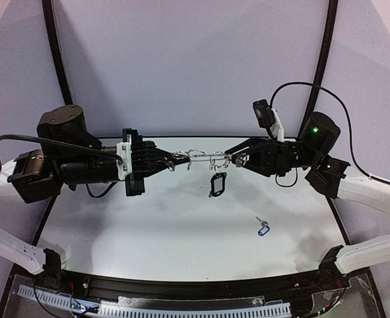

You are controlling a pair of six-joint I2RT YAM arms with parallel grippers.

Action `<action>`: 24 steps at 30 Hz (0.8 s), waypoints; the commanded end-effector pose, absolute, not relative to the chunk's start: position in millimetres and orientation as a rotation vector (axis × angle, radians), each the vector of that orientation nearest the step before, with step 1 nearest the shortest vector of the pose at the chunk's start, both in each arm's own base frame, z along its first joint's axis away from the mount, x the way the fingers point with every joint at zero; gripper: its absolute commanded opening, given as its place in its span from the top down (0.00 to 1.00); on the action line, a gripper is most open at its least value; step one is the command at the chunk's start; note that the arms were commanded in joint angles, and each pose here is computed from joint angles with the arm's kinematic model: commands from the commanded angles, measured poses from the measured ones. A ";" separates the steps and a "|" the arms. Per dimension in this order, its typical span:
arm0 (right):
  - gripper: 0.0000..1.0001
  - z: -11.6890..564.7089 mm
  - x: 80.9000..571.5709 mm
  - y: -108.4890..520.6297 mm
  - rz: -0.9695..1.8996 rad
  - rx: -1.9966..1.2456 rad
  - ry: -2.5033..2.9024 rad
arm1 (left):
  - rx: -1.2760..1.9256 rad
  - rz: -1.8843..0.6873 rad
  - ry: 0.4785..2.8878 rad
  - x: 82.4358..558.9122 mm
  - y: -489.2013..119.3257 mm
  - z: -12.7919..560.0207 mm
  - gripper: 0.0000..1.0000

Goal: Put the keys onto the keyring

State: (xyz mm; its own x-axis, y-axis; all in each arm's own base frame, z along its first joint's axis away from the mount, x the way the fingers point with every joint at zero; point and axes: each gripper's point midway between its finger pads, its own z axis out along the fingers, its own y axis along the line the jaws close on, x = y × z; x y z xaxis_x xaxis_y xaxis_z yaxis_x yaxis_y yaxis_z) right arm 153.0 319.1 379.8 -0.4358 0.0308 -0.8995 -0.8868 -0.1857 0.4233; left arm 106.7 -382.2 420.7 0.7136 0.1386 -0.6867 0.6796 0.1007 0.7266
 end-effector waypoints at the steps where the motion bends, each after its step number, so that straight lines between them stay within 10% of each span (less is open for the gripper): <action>1: 0.64 395.8 140.7 314.2 1.740 -1.110 1.279 | 1.406 -0.468 0.675 99.8 -374.5 435.1 0.99; 24: 0.70 386.0 123.4 320.6 1.810 -1.233 1.271 | 1.384 -0.442 0.690 106.4 -376.3 433.2 0.99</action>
State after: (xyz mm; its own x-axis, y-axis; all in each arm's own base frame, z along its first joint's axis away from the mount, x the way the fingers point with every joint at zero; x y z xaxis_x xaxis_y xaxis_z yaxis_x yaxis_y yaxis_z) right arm 130.1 319.4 378.2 -0.4199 -0.0386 -0.9068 -0.8524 -0.3263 0.4086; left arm 107.4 -382.5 420.4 0.7169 0.1373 -0.6835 0.6751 0.1081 0.7297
